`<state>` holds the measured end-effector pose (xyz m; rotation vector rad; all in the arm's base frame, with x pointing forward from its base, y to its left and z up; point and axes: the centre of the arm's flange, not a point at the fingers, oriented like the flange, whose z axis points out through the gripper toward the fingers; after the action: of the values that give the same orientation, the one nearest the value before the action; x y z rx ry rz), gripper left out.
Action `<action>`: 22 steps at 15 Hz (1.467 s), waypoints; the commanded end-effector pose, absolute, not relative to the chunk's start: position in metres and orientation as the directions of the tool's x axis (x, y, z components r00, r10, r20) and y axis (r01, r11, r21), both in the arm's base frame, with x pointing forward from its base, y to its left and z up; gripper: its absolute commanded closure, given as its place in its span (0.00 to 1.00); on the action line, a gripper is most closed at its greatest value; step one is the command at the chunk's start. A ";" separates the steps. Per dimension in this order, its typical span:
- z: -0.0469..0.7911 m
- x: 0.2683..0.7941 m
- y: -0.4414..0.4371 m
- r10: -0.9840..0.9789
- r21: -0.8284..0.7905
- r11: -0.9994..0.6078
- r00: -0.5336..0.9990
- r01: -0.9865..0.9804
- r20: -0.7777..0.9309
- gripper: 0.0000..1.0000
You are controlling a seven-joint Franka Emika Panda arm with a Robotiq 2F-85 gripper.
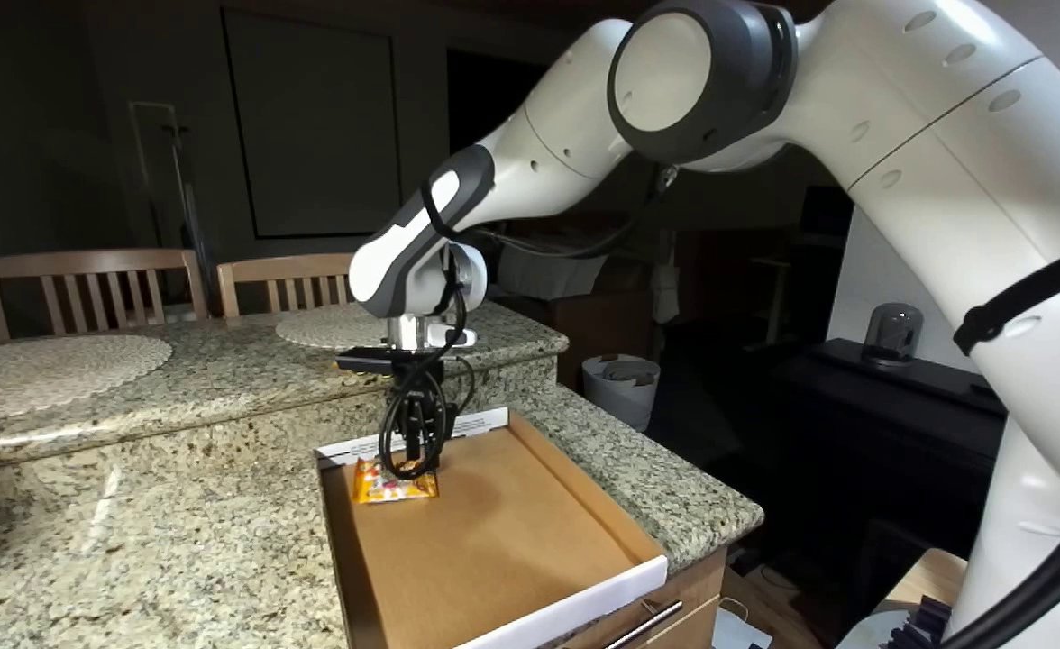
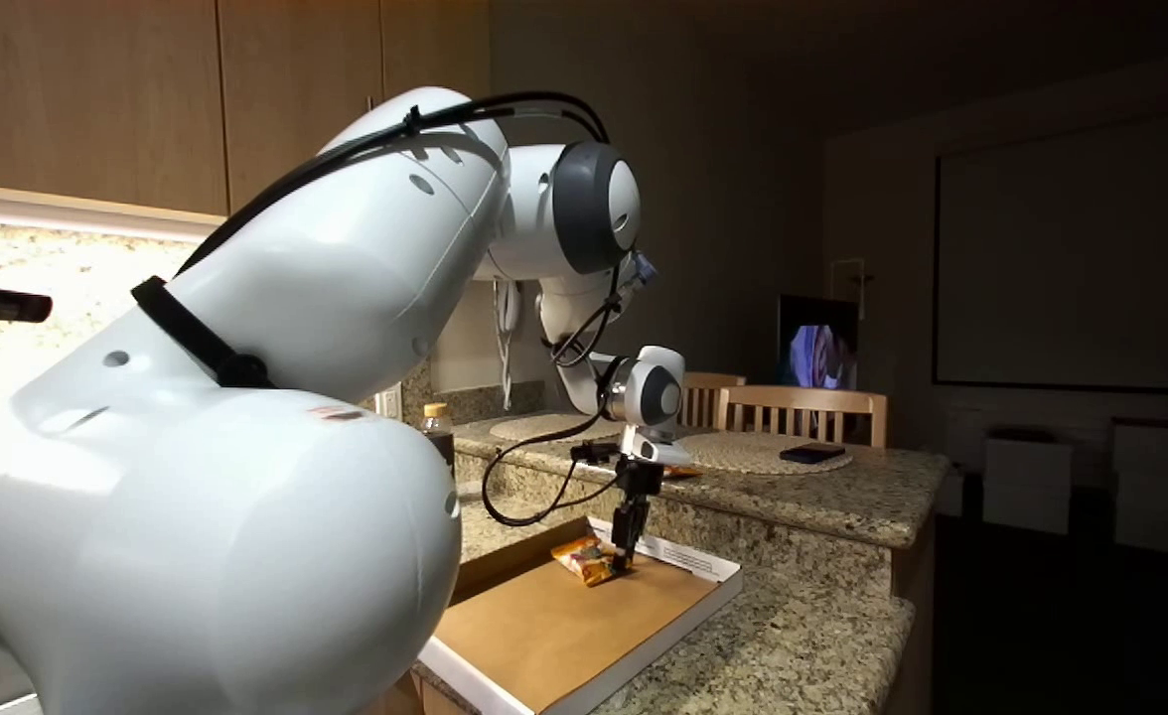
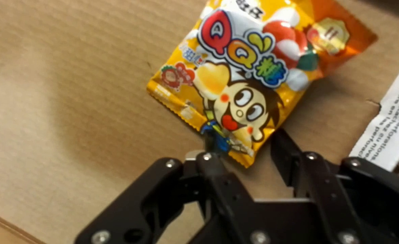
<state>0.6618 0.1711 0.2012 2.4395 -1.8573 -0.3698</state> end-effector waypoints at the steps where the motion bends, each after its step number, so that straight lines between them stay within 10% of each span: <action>1: 0.200 0.665 0.168 -0.952 0.194 -0.290 0.260 -0.937 -0.164 0.85; 12: 0.205 0.661 0.162 -0.952 0.187 -0.286 0.257 -0.940 -0.167 0.99; 13: 0.209 0.659 0.162 -0.952 0.180 -0.288 0.261 -0.940 -0.161 0.74; 22: 0.249 0.644 0.179 -0.927 0.100 -0.363 0.349 -0.926 -0.134 0.21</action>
<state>0.6642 0.1789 0.2319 2.5066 -1.8375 -0.3021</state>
